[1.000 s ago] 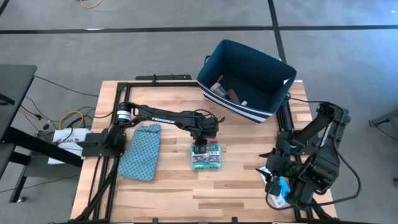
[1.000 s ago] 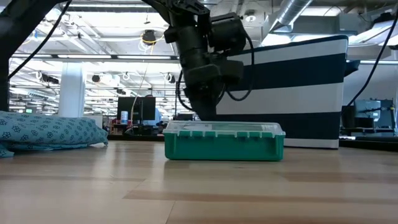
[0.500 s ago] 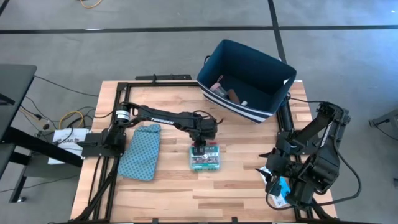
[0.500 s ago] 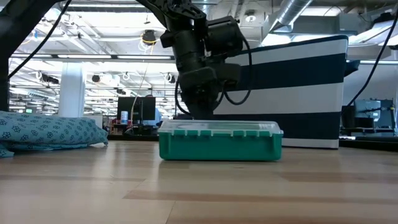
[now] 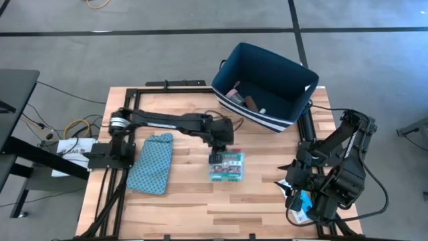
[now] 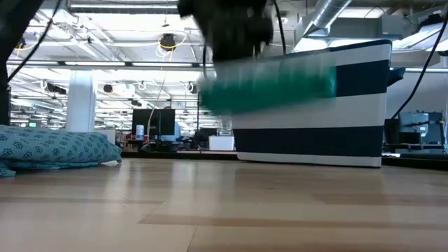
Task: Pick & place medical supplies in basket/bin
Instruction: Put the blue first aid kit into the blue organizer bin
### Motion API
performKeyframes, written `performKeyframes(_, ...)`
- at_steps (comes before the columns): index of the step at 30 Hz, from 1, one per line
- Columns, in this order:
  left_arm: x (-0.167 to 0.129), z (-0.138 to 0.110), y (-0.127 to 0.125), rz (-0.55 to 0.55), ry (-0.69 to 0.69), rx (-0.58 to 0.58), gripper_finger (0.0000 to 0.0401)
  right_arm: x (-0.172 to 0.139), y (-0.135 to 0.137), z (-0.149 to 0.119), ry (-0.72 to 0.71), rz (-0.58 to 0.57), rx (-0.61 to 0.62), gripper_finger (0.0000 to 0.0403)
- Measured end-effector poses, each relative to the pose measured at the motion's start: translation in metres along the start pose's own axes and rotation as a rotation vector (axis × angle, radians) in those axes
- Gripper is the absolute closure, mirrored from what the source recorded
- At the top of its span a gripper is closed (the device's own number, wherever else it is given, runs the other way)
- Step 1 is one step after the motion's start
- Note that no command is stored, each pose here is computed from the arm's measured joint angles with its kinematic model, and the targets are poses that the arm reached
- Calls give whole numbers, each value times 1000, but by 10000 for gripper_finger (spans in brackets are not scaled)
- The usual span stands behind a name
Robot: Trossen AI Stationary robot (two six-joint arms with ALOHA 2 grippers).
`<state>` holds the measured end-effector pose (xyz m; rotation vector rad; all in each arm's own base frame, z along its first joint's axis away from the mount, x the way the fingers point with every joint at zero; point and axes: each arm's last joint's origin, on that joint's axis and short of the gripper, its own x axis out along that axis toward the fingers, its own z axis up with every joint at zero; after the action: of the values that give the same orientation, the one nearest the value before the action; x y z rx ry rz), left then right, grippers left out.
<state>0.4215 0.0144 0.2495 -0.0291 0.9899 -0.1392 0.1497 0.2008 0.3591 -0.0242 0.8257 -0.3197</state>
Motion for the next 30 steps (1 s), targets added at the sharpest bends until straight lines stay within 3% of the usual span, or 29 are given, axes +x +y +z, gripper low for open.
performKeyframes(4, -63, 26, -5, 107, -150, 36, 400, 0, 1, 1, -4, 8, 10, 168)
performKeyframes(8, -129, 63, -2, 411, -358, 141, 400, 1, 1, 2, -7, 10, 16, 168)
performKeyframes(10, -156, 83, 7, 524, -473, 184, 400, 2, 1, 3, -7, 5, 13, 168)
performKeyframes(13, -174, 107, 32, 558, -616, 193, 401, 4, 0, 4, -5, -1, 20, 168)
performKeyframes(17, -170, 121, 84, 658, -720, 120, 401, 6, -1, 6, -1, -10, 30, 168)
performKeyframes(19, -165, 114, 117, 712, -759, 48, 401, 7, -2, 7, 0, -13, 32, 168)
performKeyframes(23, -130, 94, 182, 751, -706, -130, 401, 8, -3, 7, 4, -20, 13, 168)
performKeyframes(25, -109, 82, 205, 723, -652, -202, 401, 7, -3, 7, 7, -23, 11, 168)
performKeyframes(30, -81, 67, 241, 718, -620, -234, 401, 8, -3, 7, 8, -25, 9, 168)
